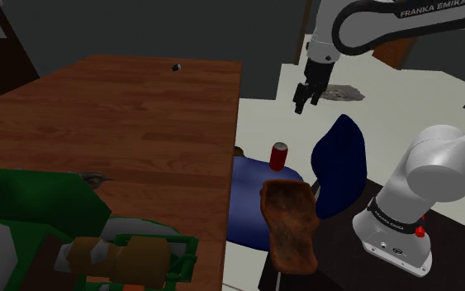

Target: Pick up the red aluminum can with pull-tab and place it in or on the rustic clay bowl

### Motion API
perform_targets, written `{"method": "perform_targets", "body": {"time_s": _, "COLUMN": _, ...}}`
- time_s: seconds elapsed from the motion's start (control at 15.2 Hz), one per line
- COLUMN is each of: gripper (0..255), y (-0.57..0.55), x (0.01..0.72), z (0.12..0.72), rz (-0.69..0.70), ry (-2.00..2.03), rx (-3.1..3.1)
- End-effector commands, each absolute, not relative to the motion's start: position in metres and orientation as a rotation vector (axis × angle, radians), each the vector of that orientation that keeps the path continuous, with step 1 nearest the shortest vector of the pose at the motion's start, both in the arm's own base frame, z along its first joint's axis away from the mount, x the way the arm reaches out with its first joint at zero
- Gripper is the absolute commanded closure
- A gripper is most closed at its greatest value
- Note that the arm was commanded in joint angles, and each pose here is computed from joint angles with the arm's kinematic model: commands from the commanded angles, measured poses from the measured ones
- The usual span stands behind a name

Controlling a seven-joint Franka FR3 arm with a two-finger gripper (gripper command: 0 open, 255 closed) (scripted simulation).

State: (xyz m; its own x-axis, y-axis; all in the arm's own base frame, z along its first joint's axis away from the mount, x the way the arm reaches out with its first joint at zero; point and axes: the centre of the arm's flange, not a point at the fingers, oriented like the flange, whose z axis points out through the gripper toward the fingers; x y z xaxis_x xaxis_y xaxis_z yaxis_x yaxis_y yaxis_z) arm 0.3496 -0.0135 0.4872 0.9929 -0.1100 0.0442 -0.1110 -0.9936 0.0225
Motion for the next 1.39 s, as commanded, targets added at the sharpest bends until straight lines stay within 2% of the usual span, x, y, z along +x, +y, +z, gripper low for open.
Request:
{"method": "perform_targets", "body": {"time_s": 0.0, "gripper": 0, "y": -0.010, "x": 0.359, "z": 0.462, "rz": 0.058, "ry": -0.194, "rx": 3.120}}
{"method": "perform_targets", "body": {"time_s": 0.73, "gripper": 0, "y": 0.009, "x": 0.406, "z": 0.328, "rz": -0.005, "ry": -0.304, "rx": 3.166}}
{"method": "perform_targets", "body": {"time_s": 1.32, "gripper": 0, "y": 0.011, "x": 0.406, "z": 0.288, "rz": -0.005, "ry": -0.304, "rx": 3.166}}
